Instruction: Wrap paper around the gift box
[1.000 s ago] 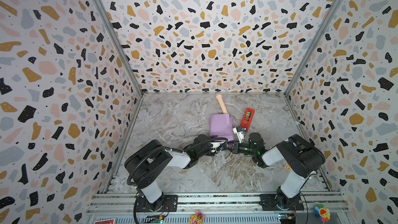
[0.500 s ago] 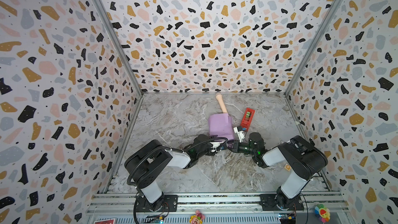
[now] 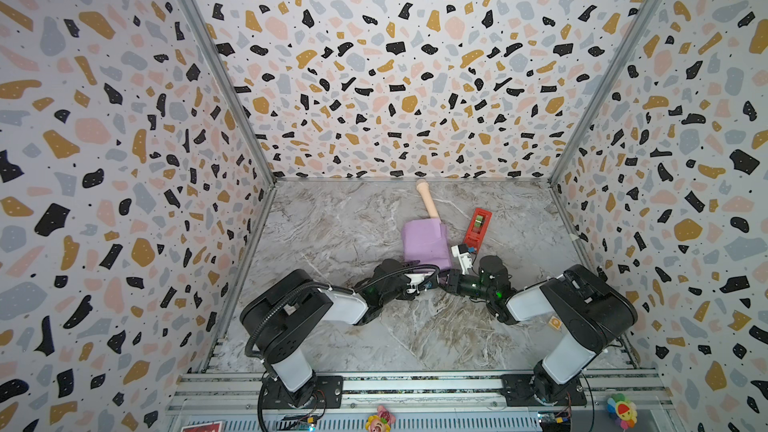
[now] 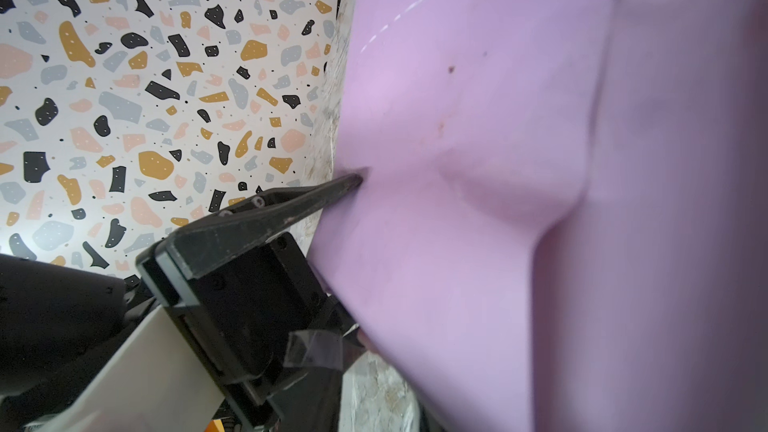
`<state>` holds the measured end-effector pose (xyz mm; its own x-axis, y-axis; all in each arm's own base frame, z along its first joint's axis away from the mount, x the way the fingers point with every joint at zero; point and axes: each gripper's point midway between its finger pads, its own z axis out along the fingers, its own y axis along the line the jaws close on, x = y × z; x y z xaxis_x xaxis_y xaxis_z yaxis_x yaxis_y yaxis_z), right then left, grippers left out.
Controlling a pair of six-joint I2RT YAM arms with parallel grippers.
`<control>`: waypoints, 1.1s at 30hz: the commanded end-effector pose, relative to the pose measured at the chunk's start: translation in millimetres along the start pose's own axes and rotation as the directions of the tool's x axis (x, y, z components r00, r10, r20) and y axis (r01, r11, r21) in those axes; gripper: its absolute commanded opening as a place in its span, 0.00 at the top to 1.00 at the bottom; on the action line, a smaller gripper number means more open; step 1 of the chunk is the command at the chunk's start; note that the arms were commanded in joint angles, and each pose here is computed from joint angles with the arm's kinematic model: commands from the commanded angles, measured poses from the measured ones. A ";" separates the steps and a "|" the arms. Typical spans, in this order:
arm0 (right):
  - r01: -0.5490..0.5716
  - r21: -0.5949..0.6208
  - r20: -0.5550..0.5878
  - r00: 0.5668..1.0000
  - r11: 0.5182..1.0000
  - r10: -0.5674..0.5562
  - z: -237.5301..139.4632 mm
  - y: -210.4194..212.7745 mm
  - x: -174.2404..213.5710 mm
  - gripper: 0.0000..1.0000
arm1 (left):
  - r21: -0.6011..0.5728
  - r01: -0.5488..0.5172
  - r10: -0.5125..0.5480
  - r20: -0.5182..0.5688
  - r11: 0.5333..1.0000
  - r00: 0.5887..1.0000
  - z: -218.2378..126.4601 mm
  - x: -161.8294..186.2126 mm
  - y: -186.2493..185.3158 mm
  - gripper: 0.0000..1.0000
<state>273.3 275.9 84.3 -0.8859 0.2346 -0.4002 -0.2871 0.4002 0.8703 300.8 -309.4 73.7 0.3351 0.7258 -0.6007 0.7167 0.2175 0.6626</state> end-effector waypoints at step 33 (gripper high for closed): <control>-0.033 0.086 0.036 0.999 0.996 0.030 -27.3 -5.7 -1.9 0.50 | 0.034 0.031 -0.029 -0.037 0.999 0.999 1.5 10.3 -7.2 0.44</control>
<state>268.8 256.6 89.1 -0.8873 0.2763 -0.3693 -0.2229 0.4442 0.8678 301.0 -309.4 73.8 0.3310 0.7248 -0.6043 0.7184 0.2217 0.6594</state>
